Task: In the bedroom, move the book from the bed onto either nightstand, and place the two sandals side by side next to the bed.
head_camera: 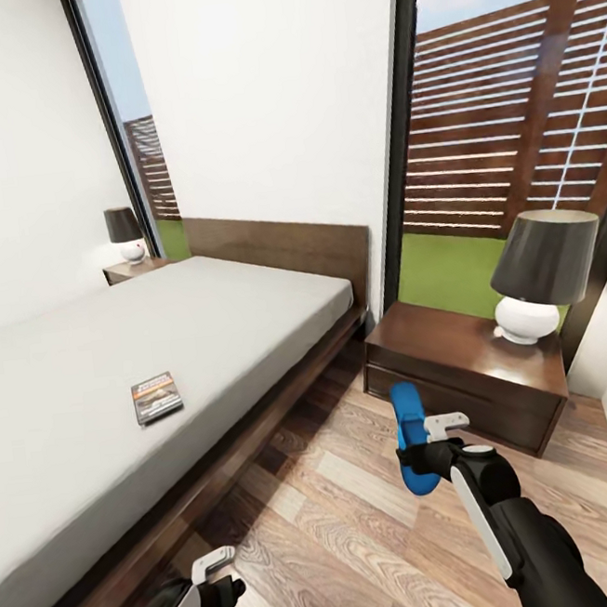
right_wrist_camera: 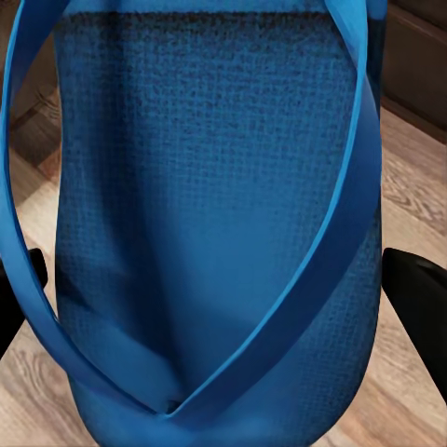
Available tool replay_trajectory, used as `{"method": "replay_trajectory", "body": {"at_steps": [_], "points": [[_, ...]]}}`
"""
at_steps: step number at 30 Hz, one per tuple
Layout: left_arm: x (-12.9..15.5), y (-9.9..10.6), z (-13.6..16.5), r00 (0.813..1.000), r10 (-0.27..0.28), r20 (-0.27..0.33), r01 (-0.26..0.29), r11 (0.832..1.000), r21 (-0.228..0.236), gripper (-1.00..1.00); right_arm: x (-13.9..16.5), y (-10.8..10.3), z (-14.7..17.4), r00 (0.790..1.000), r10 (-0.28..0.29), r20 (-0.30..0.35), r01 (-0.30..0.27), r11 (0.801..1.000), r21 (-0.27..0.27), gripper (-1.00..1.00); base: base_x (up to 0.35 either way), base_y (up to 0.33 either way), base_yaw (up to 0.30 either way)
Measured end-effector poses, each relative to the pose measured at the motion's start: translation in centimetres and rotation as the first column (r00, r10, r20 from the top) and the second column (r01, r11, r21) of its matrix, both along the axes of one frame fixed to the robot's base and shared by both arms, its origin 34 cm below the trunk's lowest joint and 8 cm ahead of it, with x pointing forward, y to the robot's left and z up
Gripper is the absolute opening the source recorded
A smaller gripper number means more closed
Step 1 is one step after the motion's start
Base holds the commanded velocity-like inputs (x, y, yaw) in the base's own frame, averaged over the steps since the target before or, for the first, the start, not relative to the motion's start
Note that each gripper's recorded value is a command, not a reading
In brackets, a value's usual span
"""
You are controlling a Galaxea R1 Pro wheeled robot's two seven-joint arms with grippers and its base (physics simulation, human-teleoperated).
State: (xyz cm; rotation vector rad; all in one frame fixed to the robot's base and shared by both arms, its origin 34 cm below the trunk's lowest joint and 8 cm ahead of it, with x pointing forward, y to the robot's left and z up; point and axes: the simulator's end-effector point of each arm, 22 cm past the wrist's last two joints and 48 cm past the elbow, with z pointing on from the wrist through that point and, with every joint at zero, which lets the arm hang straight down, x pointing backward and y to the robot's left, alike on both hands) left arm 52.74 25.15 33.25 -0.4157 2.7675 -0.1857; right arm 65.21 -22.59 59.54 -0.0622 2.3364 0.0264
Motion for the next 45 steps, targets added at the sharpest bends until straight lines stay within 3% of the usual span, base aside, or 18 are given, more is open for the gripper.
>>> {"method": "replay_trajectory", "body": {"at_steps": [12, 28, 45], "points": [[-0.1, -1.3, -2.3, 1.0, -0.007, 0.003, 0.008, 1.0, -0.017, 1.0, -1.1, 0.0, -2.9, 0.999, -0.001, -0.033, 0.001, 1.0, -0.004, -1.0, 0.0, 0.0, 0.0], [-0.8, -1.5, -5.8, 1.0, -0.006, 0.008, 0.007, 1.0, -0.022, 1.0, -2.1, 0.0, -6.5, 0.999, -0.001, -0.037, 0.001, 1.0, -0.004, -1.0, 0.0, 0.0, 0.0], [-1.7, -1.9, -9.5, 0.999, 0.038, 0.009, -0.037, 0.998, -0.059, 1.0, -3.1, 0.0, -10.3, 0.999, -0.001, -0.038, 0.001, 1.0, -0.005, -1.0, 0.0, 0.0, 0.0]]}}
